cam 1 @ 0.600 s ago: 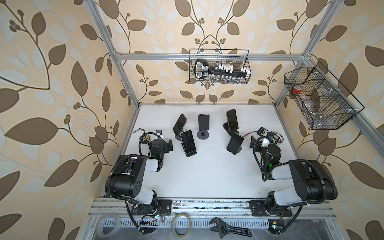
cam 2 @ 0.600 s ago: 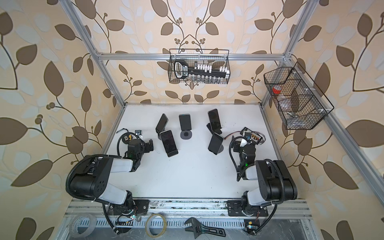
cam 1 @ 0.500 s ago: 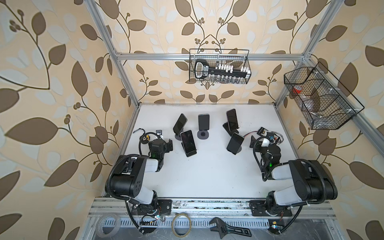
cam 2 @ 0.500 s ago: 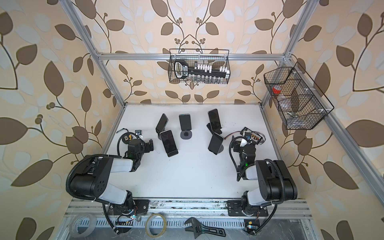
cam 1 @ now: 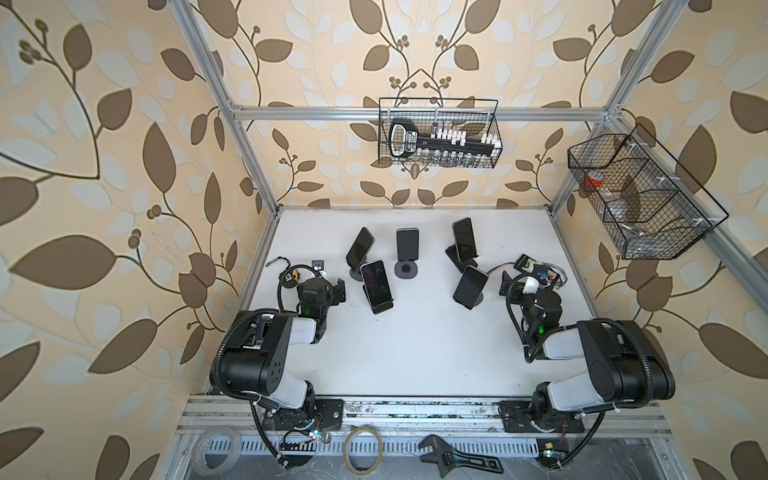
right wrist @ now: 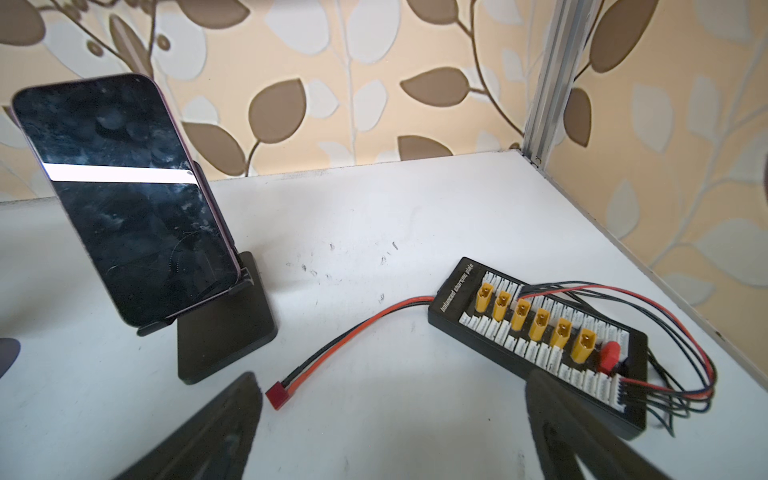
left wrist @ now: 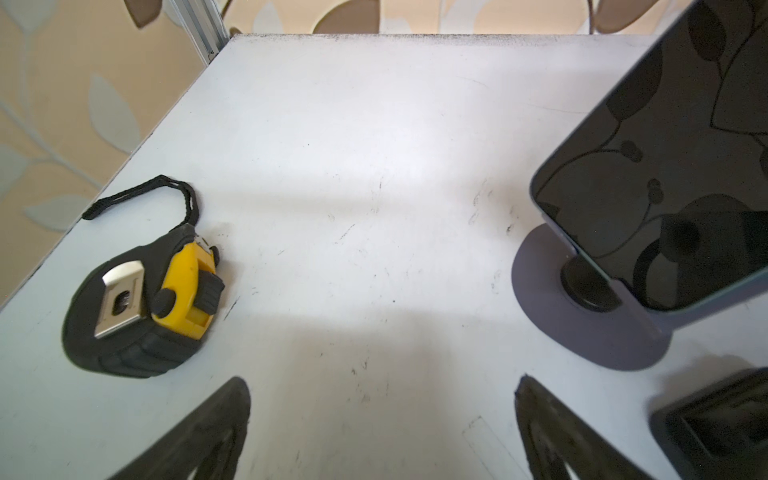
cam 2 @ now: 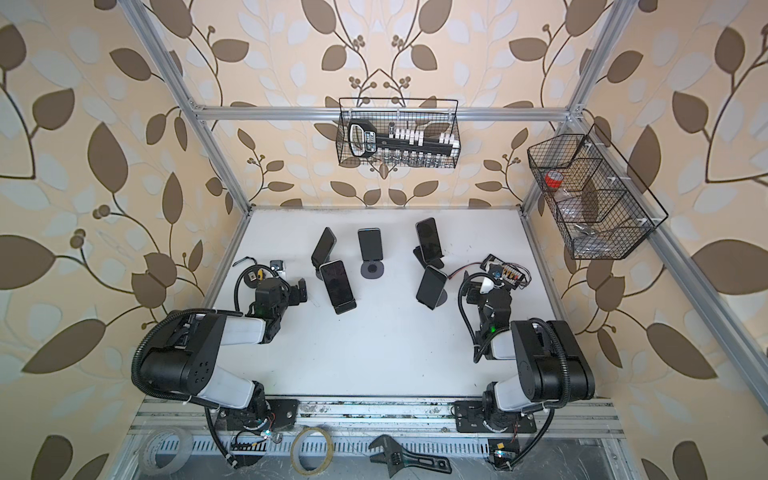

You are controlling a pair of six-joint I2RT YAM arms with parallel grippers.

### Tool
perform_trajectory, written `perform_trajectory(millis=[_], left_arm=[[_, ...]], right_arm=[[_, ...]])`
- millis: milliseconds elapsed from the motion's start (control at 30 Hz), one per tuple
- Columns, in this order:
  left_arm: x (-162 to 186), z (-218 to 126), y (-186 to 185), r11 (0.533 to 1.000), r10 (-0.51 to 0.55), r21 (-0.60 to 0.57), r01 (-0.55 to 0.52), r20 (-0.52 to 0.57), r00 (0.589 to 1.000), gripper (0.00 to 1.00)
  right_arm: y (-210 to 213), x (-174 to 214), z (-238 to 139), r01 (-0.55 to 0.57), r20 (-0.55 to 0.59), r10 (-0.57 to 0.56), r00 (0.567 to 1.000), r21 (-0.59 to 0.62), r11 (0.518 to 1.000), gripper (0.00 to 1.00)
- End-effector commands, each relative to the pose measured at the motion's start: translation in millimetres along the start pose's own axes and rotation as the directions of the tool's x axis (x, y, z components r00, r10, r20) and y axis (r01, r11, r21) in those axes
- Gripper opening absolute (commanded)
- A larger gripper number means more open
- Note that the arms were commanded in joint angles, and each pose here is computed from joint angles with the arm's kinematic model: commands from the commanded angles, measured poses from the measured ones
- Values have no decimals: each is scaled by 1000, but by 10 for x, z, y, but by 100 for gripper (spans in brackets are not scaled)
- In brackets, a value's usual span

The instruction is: Remove the phone from the phone stand

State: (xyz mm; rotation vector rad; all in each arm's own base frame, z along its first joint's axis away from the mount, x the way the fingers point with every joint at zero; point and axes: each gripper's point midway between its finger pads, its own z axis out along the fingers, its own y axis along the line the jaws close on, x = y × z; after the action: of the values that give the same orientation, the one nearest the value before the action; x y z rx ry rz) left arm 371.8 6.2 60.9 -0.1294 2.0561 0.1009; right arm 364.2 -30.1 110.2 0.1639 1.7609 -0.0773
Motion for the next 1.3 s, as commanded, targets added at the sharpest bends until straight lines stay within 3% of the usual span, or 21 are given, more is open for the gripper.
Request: perform_trajectory(millis=[0,367,533,933,1267], left_arm=[[-191,16,2,1000,-23,6,23,49,999,99],[-199,24,2,1000,-26,12,26,46,999,99],[-220,1,-4,1000,-22,15,22,49,999,99],[-629,-345,188,994,-77,-67,86,121,990,99],[-979,-565,138,987,-155,-11,159,171,973,99]], right_arm=[[23,-69,35,6,19,-6,1000,-4,1000,100],[25,-71,30,6,20,-6,1000,-5,1000,99],[-89,-152,-35,-28,52,25,998,56,998,100],[-179,-350,-132,-41,64,34,997,108,993,99],[-173,-573,-160,-54,68,47,997,110,992,99]])
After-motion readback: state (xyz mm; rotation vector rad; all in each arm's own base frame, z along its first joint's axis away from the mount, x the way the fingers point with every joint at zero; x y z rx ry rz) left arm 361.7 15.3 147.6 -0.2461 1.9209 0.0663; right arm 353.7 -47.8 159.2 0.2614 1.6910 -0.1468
